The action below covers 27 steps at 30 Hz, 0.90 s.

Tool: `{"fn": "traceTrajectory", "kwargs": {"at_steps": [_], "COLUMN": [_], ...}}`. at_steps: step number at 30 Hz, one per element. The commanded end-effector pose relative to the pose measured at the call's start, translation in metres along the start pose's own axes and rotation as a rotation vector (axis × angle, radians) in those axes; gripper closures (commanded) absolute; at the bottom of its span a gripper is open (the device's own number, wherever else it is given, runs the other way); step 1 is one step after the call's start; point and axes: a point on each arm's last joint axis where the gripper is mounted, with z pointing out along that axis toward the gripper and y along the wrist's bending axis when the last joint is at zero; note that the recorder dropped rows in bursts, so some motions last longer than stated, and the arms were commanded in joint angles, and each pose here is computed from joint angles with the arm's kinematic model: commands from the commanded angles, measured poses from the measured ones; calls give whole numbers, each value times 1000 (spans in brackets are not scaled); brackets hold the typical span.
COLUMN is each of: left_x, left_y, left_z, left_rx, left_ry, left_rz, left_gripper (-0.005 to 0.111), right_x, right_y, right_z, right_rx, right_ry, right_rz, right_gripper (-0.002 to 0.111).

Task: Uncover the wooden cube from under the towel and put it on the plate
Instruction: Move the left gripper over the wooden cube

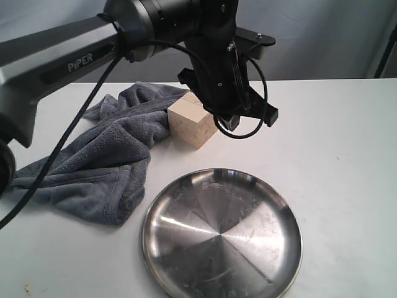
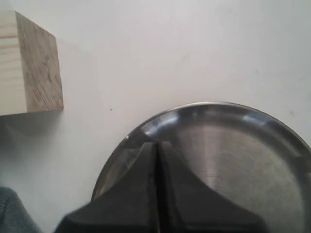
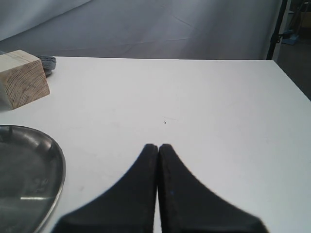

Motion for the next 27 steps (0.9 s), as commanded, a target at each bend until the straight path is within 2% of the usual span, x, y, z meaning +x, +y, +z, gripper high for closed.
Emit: {"fn": "traceTrajectory", "kwargs": {"at_steps": [1,6,15,20,23,27], "left_x": [-7,-7,-3,-3,-5,-5], "left_y": [3,20,75,79,79,79], "left_z": [4,6,3,2,2,2], "left_rx": [-51,-124,-161,-165,-167,-167], "left_ry": [-23,-18,-20,-27,-45,-52], "left_rz": [-2,-34,-177,-183,-179,-178], "left_gripper": [107,106,106,106,99,71], "right_x": [1,1,1,1,1,1], "right_y": [0,0,0,0,0,0], "right_z": [1,1,1,1,1,1], "right_rx": [-3,-3,-3,-3,-3,-3], "right_ry": [2,2,2,2,2,2], "right_rz": [-2,-2,-2,-2,-2,-2], "right_gripper": [108,108,108,108,108,108]}}
